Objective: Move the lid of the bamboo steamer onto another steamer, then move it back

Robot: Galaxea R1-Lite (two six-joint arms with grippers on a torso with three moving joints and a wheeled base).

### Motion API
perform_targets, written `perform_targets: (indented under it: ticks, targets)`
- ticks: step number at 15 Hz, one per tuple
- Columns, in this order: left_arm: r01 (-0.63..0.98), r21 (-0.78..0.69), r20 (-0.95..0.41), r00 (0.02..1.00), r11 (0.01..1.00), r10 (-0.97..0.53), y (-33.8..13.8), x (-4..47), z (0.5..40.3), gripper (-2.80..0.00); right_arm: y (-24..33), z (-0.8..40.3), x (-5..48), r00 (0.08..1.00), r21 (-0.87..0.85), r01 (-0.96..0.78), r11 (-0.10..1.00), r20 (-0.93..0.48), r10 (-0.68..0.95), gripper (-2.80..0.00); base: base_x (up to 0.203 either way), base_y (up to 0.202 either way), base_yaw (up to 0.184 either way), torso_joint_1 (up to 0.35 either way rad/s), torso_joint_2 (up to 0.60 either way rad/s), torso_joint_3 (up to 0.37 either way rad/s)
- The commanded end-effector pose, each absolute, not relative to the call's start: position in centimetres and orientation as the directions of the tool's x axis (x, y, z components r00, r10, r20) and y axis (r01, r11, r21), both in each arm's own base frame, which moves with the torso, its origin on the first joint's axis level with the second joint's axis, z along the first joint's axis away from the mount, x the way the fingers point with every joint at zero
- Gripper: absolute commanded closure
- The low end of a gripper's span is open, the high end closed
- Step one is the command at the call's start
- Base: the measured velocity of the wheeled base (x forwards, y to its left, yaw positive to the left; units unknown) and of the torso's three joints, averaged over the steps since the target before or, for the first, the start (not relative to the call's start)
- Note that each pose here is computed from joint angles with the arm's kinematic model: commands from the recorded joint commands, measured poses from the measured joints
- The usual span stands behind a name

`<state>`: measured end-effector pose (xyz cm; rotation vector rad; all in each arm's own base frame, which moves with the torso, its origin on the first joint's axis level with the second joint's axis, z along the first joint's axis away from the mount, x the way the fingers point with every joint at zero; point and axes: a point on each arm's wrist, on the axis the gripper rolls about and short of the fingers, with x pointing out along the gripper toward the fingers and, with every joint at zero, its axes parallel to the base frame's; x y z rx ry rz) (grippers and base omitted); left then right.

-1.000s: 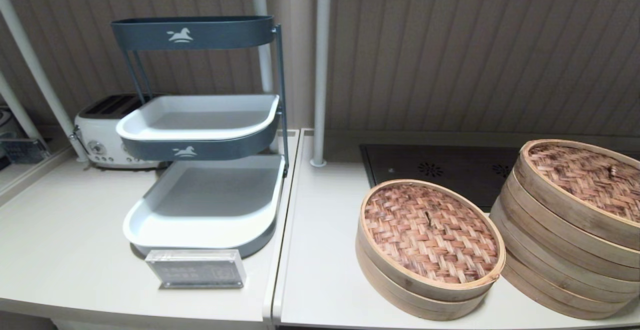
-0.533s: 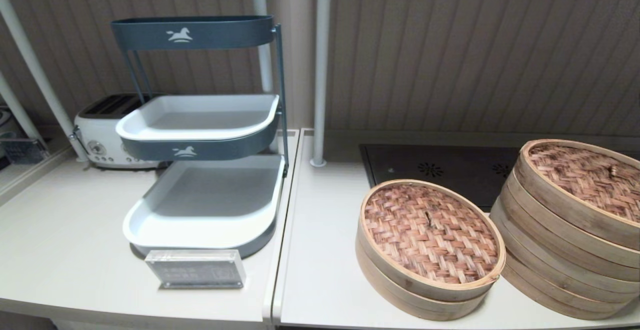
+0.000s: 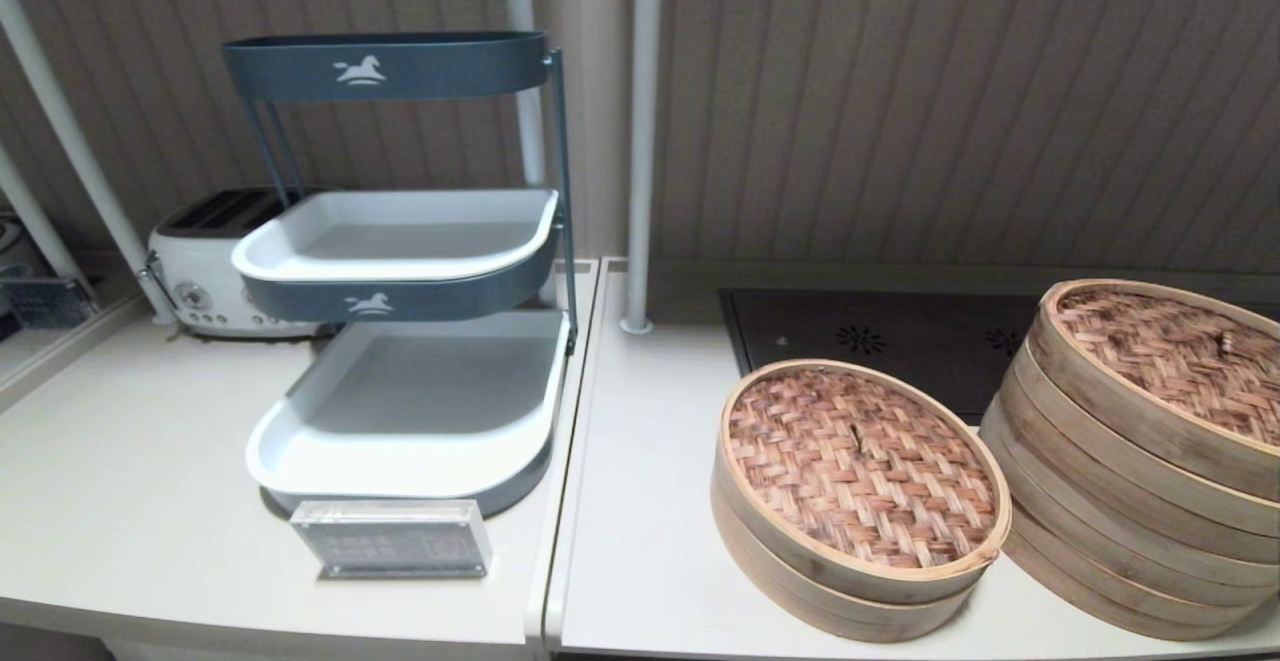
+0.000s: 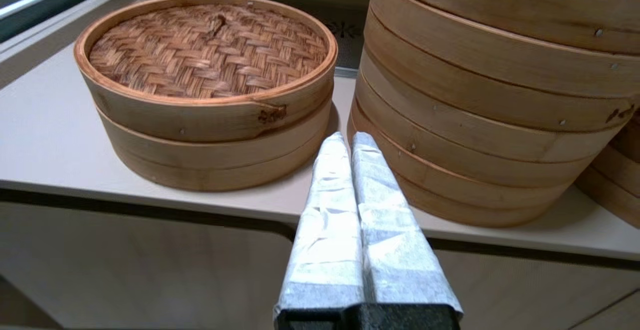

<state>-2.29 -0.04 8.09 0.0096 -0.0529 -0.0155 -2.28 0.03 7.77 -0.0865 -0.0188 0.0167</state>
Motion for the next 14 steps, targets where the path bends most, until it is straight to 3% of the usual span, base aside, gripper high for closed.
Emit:
perform_targets:
  ticks: [1,14]
  targets:
    - [0.015,0.01,0.028,1.0,1.0,-0.015,-0.03,-2.08,7.35,0.0,0.03,7.17,-2.09,1.0,-0.09,-0.023,0.996,0.003,0.023,0.0,0.0,0.0,0.0,0.0,0.0,0.0]
    - [0.015,0.01,0.026,1.0,1.0,-0.015,-0.03,-2.08,7.33,0.0,0.01,7.17,-2.09,1.0,-0.037,-0.015,0.999,0.003,0.015,0.0,0.0,0.0,0.0,0.0,0.0,0.0]
